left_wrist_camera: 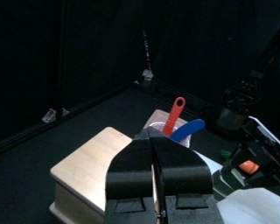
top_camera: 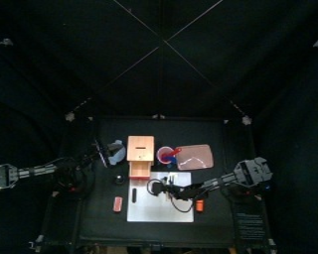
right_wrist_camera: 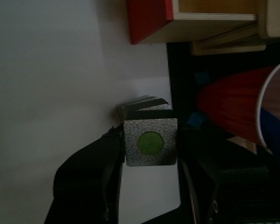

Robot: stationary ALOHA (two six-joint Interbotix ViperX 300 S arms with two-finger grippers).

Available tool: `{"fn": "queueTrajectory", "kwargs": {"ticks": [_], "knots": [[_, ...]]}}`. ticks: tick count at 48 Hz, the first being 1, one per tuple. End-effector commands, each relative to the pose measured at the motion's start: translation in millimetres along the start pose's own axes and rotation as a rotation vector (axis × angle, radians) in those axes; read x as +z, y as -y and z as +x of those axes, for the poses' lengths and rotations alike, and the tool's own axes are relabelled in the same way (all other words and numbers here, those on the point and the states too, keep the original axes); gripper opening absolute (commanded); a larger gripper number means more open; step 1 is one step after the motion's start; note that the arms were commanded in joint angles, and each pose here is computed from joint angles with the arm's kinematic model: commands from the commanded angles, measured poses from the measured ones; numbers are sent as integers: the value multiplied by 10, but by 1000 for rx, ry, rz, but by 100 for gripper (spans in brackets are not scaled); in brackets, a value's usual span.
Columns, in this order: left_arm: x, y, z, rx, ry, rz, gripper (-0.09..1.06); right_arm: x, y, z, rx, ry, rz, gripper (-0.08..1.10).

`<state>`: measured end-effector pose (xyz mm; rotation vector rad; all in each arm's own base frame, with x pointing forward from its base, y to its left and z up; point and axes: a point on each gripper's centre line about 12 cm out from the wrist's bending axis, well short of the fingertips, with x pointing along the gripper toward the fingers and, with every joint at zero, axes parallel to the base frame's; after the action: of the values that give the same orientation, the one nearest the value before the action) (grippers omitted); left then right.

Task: Place sushi on board then cut the sushi with the knife then place the pieces on the plate
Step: Pick knife at handle with right hand

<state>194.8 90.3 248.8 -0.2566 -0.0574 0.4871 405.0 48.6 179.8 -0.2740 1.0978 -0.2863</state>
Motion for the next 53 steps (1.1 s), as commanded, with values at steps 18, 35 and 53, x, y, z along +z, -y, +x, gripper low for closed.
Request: {"fn": "queueTrajectory", "kwargs": {"ticks": [18,35,53], "knots": [[28,9,11,-2,13,1,10,234,-219,-84,23,-12,35,65],[20,6,5,-2,12,1,10,287,-517,-157,71,-21,22,80],[19,5,7,-1,12,0,10,317,-711,-274,122,-11,21,96]]}}
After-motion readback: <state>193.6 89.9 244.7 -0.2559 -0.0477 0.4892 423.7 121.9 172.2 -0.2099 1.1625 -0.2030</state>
